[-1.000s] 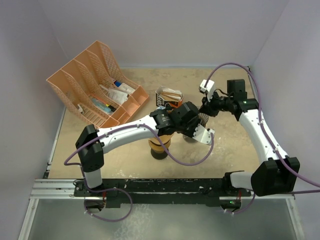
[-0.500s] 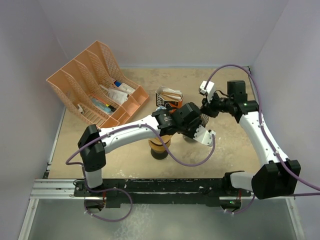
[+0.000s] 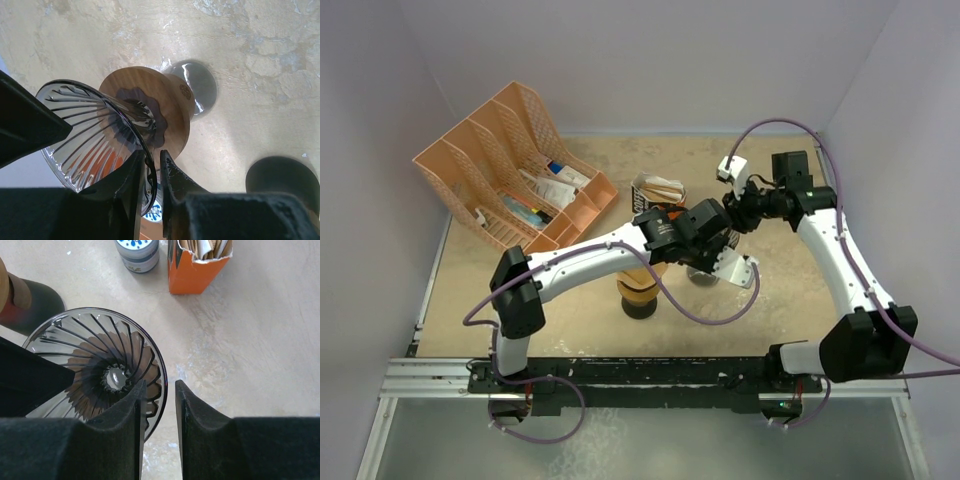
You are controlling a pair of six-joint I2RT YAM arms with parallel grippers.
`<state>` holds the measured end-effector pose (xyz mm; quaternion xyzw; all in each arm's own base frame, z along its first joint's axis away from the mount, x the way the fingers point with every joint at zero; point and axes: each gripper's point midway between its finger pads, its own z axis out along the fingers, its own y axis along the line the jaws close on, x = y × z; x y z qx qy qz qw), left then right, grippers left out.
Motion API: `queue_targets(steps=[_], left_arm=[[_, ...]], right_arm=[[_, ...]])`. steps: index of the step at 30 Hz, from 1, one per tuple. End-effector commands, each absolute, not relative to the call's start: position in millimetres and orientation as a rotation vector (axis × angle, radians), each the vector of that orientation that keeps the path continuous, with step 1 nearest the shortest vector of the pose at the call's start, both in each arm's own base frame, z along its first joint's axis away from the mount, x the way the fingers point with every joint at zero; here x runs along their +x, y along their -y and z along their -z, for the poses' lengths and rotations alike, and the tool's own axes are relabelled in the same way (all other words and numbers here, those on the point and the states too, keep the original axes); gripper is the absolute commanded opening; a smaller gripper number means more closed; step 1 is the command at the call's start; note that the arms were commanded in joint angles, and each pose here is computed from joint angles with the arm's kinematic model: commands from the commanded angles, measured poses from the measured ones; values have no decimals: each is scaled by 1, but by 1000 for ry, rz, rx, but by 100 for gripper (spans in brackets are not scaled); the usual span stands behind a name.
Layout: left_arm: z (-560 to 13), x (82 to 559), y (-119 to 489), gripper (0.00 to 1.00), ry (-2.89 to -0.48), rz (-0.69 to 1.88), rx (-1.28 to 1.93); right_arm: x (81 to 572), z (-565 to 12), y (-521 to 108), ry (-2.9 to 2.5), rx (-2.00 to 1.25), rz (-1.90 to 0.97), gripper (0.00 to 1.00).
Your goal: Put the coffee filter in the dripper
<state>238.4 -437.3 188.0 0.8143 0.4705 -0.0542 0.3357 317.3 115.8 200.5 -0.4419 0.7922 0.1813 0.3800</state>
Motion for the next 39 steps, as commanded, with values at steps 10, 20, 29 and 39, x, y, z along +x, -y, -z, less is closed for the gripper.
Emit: queue_targets(steps=[10, 20, 29, 39], left_arm=[[-217, 217, 442, 37, -1261, 191, 2132], [-241, 217, 440, 40, -1238, 184, 2099], [-280, 214, 427, 43, -1240, 203, 2000], [-337, 251, 392, 46, -1363, 409, 1685]], right_arm=[[333, -228, -87, -2079, -1086, -275, 43], [333, -251, -92, -2031, -1081, -299, 57], [346, -289, -110, -1918, -1048, -378, 66], [386, -332, -124, -1731, -979, -368, 67]])
